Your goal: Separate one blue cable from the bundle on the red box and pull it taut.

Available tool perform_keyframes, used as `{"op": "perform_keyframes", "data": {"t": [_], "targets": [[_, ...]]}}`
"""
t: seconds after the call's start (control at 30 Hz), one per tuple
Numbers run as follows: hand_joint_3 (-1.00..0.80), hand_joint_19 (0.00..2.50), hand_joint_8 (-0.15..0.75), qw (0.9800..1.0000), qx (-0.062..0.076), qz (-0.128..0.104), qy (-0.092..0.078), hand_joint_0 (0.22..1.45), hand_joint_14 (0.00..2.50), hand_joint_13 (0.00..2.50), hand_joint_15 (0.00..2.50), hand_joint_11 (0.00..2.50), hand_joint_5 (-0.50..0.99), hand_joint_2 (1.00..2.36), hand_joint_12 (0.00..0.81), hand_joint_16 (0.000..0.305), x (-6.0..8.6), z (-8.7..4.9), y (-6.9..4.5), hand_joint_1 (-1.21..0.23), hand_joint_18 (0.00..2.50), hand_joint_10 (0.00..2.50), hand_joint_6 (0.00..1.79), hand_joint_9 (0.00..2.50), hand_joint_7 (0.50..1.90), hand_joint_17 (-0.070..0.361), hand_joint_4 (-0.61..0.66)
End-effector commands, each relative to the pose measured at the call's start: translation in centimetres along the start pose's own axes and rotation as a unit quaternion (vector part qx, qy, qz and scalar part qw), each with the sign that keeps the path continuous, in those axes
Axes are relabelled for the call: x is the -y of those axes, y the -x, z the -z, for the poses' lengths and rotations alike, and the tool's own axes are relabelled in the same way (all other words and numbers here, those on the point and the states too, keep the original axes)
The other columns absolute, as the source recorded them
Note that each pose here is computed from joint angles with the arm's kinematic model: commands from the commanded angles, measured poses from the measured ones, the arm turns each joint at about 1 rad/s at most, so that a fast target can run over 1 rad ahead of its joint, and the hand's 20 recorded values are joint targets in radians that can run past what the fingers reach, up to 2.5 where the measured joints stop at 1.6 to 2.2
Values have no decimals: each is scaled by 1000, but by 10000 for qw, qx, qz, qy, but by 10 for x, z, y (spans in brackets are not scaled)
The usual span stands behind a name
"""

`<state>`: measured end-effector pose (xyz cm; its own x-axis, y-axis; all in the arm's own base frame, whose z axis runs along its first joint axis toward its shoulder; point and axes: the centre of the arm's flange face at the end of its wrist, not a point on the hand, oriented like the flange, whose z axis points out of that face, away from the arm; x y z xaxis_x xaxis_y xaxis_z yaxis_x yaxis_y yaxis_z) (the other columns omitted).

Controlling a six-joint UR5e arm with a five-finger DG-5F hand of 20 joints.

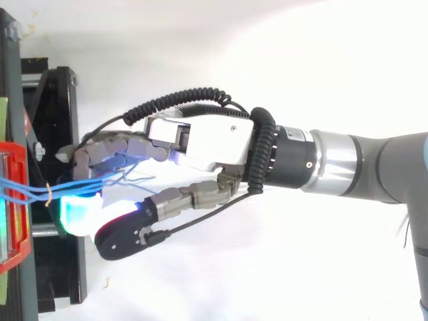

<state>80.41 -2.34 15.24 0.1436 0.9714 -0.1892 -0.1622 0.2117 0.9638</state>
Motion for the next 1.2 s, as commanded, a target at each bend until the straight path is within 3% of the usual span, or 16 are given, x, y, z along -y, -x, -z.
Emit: {"op": "perform_keyframes", "data": {"t": [0.0, 0.13, 0.23, 0.37, 0.53, 0.6, 0.7, 0.8, 0.97, 1.17], "targets": [[-308, 148, 237, 10000, -10, 56, 1, 583, 3, 333, 75, 173, -154, 1019, 323, 37, -11, -1, 2, -543, 136, 6, 738, 553, 931, 83, 147], [-276, 159, 235, 9997, -60, 129, -192, 578, 3, 341, 86, 190, -183, 1020, 322, 37, -14, 3, 5, -575, 148, 7, 823, 543, 816, 83, 159], [-371, 167, 239, 9995, -82, 156, -277, 538, 4, 343, 94, 198, -181, 1013, 330, 39, -22, 4, 10, -573, 155, 7, 811, 543, 781, 87, 195], [-463, 168, 253, 9991, -69, 207, -371, 496, 5, 345, 100, 193, -153, 1003, 348, 42, -24, 5, 15, -507, 160, 6, 678, 542, 924, 94, 208], [-500, 175, 258, 9981, -37, 355, -500, 477, 3, 341, 96, 192, -140, 1000, 359, 44, -17, 9, 23, -448, 155, 7, 588, 543, 1054, 99, 227], [-500, 182, 262, 9969, 134, 489, -608, 473, 4, 338, 102, 187, -137, 1000, 362, 44, -7, 16, 26, -431, 152, 8, 566, 536, 1092, 100, 228], [-500, 181, 262, 9946, 394, 632, -730, 472, 3, 333, 101, 187, -131, 1000, 363, 45, -4, 19, 29, -423, 149, 8, 522, 535, 1158, 101, 233], [-500, 185, 262, 9937, 470, 710, -726, 471, 3, 329, 99, 180, -131, 1000, 365, 46, -4, 19, 30, -417, 147, 6, 500, 534, 1162, 103, 252], [-500, 189, 264, 9909, 649, 871, -791, 470, 4, 327, 99, 188, -137, 1000, 365, 46, 8, 20, 29, -414, 146, 6, 501, 532, 1123, 103, 264], [-500, 197, 262, 9920, 707, 823, -639, 470, 4, 326, 102, 190, -140, 1000, 366, 46, 17, 18, 22, -403, 144, 6, 502, 525, 1107, 104, 267]]}}
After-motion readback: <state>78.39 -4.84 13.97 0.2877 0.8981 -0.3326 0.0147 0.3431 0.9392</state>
